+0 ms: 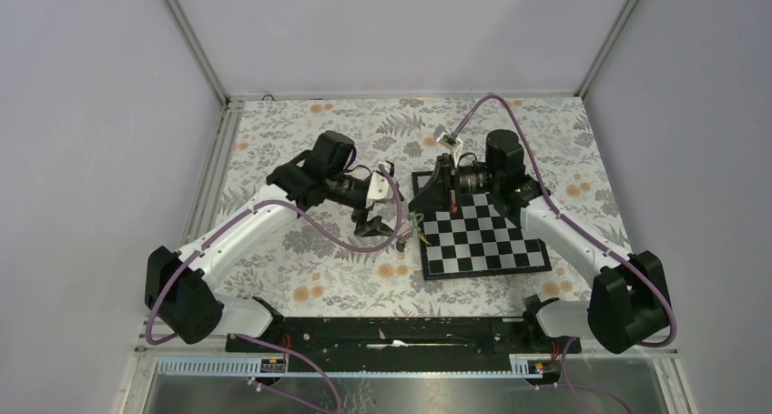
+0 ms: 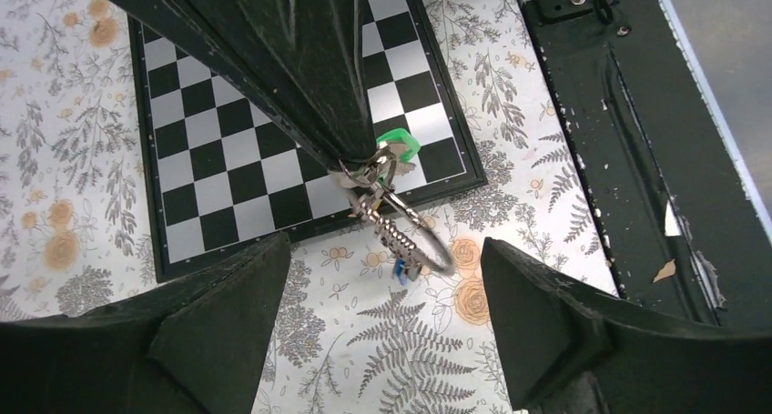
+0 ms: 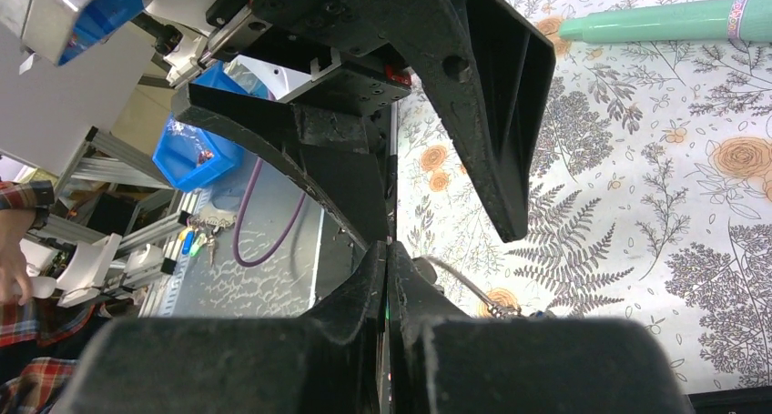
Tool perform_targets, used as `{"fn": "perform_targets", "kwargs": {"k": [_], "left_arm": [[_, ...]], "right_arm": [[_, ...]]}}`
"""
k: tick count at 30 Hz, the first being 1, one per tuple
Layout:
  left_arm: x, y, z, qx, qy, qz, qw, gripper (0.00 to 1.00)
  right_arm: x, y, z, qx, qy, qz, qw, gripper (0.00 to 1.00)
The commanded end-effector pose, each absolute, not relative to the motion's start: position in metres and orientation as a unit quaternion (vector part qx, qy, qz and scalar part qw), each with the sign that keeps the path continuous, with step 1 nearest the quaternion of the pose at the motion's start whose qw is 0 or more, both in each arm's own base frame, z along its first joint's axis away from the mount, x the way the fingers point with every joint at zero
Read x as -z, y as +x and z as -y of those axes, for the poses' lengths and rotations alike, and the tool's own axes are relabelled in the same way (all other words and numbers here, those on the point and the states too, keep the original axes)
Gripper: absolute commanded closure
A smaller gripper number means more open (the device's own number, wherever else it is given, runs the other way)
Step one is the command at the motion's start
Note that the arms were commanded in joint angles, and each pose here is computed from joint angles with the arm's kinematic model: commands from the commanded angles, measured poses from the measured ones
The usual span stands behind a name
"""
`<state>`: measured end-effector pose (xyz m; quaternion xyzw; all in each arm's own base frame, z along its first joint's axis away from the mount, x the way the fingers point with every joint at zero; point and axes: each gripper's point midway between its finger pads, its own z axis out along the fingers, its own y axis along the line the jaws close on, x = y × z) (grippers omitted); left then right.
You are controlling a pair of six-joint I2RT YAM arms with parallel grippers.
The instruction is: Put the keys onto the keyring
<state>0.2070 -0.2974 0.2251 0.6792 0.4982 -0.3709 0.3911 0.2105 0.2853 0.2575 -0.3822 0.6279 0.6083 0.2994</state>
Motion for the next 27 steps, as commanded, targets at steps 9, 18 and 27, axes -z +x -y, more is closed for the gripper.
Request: {"fn": "perform_targets", "kwargs": {"k": [9, 18, 27], "left_arm": [[-0.226, 0.203, 0.308, 0.403, 0.650, -0.507, 0.398, 0.11], [-0.220, 0.215, 0.322, 0.381, 0.685, -0.465, 0.411, 0.16], [-0.214, 0.220, 0.327, 0.384, 0.691, -0.465, 0.399, 0.67]], "right_arm": [[-0.292, 0.211, -0.282, -0.591, -0.412, -0.595, 0.358, 1.00], [-0.290, 0.210, -0.281, -0.597, -0.409, -0.594, 0.352, 1.00], [-0.285, 0.212, -0.278, -0.595, -0.405, -0.597, 0.353, 1.00]]}}
